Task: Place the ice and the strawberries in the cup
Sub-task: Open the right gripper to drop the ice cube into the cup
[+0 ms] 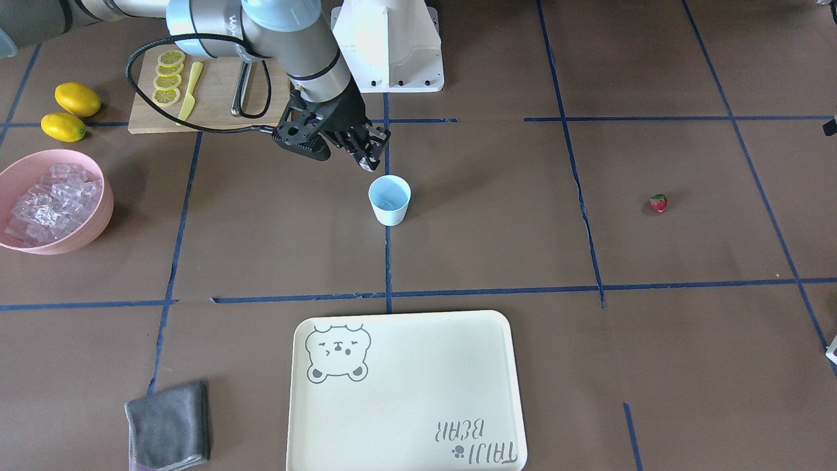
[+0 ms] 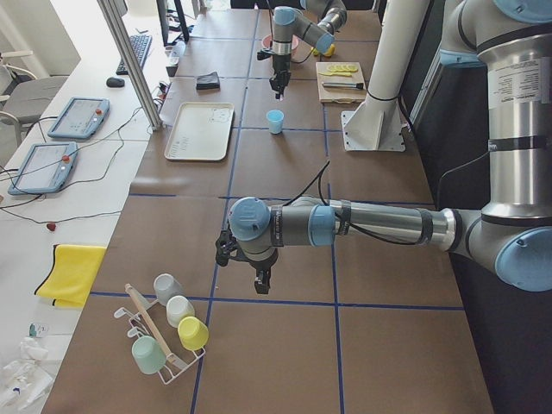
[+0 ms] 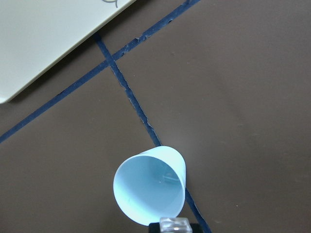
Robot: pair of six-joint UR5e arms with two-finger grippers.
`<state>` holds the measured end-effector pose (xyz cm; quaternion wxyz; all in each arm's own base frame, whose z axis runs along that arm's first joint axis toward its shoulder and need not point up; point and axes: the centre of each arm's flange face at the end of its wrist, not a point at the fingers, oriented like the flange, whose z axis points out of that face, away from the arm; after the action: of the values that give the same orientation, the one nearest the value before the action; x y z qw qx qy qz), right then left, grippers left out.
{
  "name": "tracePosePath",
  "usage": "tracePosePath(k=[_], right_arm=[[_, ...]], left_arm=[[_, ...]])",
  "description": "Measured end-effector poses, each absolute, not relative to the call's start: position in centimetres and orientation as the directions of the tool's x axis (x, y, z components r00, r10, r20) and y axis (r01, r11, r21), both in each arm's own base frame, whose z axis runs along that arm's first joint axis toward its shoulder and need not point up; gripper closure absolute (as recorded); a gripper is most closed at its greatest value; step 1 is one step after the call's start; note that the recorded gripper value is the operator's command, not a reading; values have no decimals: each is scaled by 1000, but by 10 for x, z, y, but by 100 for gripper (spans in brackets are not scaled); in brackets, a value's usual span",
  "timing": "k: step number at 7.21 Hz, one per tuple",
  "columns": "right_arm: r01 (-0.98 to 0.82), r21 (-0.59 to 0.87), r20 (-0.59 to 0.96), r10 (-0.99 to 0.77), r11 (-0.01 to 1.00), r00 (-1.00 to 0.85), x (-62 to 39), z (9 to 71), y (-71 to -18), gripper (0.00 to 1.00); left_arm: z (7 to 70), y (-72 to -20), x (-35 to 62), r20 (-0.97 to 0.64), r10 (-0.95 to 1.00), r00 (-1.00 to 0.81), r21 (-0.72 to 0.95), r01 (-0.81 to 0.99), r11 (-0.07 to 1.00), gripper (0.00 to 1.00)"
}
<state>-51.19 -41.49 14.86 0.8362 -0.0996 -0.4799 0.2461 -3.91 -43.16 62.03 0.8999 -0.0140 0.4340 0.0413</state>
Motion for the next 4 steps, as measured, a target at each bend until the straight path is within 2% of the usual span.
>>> tracePosePath(k=[2,3,4], right_arm=[[-329,-393,747,507,858,430,-527,149,-420,91],[-337,-388,743,508,858,437,-534,149,-424,84],[-345,-381,739,507,858,443,-542,150,-426,63]], left_arm=[[620,-432,-39,-783,62,619,11,-86,996,0],[620,-432,-39,-783,62,619,11,-86,996,0],[620,-432,-39,-783,62,619,10,-86,996,0]])
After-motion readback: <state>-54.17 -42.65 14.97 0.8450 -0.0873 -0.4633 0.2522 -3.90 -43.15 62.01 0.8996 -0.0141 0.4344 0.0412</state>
